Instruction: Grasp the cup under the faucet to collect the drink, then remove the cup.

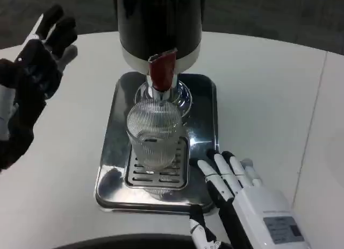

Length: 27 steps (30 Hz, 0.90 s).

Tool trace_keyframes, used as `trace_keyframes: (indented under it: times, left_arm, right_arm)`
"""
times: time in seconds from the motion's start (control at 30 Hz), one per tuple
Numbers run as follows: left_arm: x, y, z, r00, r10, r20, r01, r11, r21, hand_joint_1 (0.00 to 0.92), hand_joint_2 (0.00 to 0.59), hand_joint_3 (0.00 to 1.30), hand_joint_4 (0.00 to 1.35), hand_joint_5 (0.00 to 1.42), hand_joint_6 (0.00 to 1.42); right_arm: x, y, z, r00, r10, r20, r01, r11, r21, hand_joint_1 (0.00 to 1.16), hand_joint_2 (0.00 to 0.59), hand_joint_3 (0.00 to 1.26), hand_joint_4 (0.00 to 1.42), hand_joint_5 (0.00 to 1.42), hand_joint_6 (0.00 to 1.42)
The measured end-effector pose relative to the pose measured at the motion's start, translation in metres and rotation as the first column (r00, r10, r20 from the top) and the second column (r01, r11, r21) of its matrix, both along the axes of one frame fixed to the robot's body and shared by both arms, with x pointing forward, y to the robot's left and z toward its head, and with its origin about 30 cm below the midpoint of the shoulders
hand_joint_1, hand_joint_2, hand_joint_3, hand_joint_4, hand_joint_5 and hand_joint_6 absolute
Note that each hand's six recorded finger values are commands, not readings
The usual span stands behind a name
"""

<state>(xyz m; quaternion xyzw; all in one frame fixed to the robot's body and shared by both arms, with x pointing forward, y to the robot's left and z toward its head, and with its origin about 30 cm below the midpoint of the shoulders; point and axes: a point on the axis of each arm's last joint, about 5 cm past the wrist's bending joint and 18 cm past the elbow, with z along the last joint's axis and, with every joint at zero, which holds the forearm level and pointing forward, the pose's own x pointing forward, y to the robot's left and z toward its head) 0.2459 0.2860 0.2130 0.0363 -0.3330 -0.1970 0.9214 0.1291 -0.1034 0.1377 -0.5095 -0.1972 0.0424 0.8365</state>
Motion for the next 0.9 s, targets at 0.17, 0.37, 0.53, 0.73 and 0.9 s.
trace_keyframes:
  times: [0.17,0.37,0.53,0.73,0.9]
  left_arm:
    - [-0.005,0.006,0.024,0.994,-0.087,0.059,0.091,0.994,-0.063,0.0,0.077,0.0,0.0,0.0,0.0]
    - [-0.001,0.006,0.038,0.974,-0.222,0.03,0.224,0.973,-0.057,0.0,0.075,0.0,0.0,0.0,0.0]
    - [0.008,0.005,0.047,0.936,-0.35,-0.04,0.35,0.937,-0.018,0.0,0.072,0.0,0.0,0.0,0.0]
    - [0.016,0.0,0.062,0.901,-0.431,-0.042,0.433,0.9,0.05,0.0,0.07,0.0,0.0,0.0,0.0]
    - [0.02,-0.004,0.068,0.894,-0.444,-0.066,0.448,0.886,0.117,0.0,0.07,0.0,0.0,0.0,0.0]
  right_arm:
    - [0.002,0.0009,0.0014,1.0,0.002,0.008,-0.002,1.0,0.005,0.22,0.586,0.12,0.02,0.0,0.0]
    - [0.002,0.0017,0.0019,1.0,0.001,0.01,-0.001,1.0,0.013,0.22,0.586,0.12,0.02,0.0,0.0]
    - [0.002,0.0019,0.0018,1.0,0.003,0.005,-0.003,1.0,0.023,0.22,0.586,0.13,0.02,0.0,0.0]
    - [0.002,0.0018,0.0017,1.0,0.003,0.002,-0.003,1.0,0.027,0.21,0.586,0.13,0.02,0.0,0.0]
    - [0.002,0.0015,0.0017,1.0,0.001,0.001,-0.001,1.0,0.028,0.21,0.586,0.13,0.02,0.0,0.01]
